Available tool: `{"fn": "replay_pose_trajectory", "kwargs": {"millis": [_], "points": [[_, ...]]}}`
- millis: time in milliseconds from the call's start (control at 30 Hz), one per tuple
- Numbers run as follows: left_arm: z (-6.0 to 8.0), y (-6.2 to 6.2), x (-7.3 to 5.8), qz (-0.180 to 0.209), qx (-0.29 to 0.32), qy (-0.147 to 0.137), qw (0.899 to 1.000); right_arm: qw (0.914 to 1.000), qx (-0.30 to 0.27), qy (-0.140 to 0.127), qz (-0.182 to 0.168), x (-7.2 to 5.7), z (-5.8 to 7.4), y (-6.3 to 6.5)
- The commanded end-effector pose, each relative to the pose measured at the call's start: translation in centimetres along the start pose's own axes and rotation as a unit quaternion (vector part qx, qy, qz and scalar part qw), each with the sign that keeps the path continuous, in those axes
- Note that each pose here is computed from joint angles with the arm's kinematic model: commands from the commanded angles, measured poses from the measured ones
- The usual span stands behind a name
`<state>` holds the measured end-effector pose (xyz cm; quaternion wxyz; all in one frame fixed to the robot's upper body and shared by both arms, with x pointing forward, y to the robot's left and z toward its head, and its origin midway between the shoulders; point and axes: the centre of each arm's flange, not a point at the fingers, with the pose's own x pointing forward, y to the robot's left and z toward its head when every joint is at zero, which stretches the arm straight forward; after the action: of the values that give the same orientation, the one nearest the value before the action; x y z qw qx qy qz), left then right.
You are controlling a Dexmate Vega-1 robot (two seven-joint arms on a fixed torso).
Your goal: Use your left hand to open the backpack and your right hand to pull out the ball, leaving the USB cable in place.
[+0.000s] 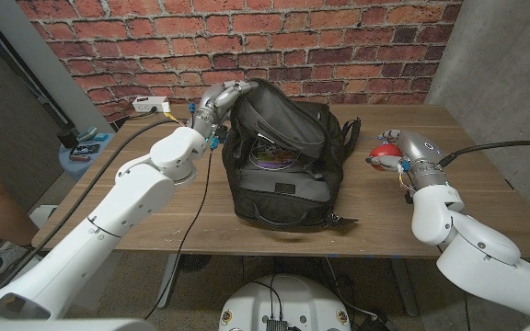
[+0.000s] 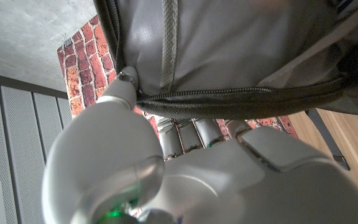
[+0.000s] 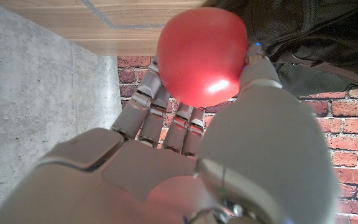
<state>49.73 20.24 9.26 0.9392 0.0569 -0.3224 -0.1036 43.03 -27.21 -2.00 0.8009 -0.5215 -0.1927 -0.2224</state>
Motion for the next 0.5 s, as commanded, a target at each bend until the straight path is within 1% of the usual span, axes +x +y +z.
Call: {"fn": "replay_pose_trajectory", "kwargs": {"millis": [33, 100, 200, 500], "points": [[0.8, 1.9, -1.4, -0.037, 0.03, 0.032, 0.998, 1.0, -0.001, 0.0, -0.002, 1.2, -0.2, -0.2], [1.0, 2.2, -1.7, -0.043, 0.038, 0.038, 0.998, 1.0, 0.0, -0.001, -0.002, 1.4, -0.1, -0.3], [1.1, 2.7, -1.9, -0.063, 0.046, 0.051, 0.996, 1.0, -0.001, -0.004, -0.002, 1.7, 0.0, -0.3], [1.4, 3.5, -2.3, -0.103, 0.061, 0.075, 0.99, 1.0, -0.001, -0.007, -0.002, 2.2, 0.1, -0.4]]}}
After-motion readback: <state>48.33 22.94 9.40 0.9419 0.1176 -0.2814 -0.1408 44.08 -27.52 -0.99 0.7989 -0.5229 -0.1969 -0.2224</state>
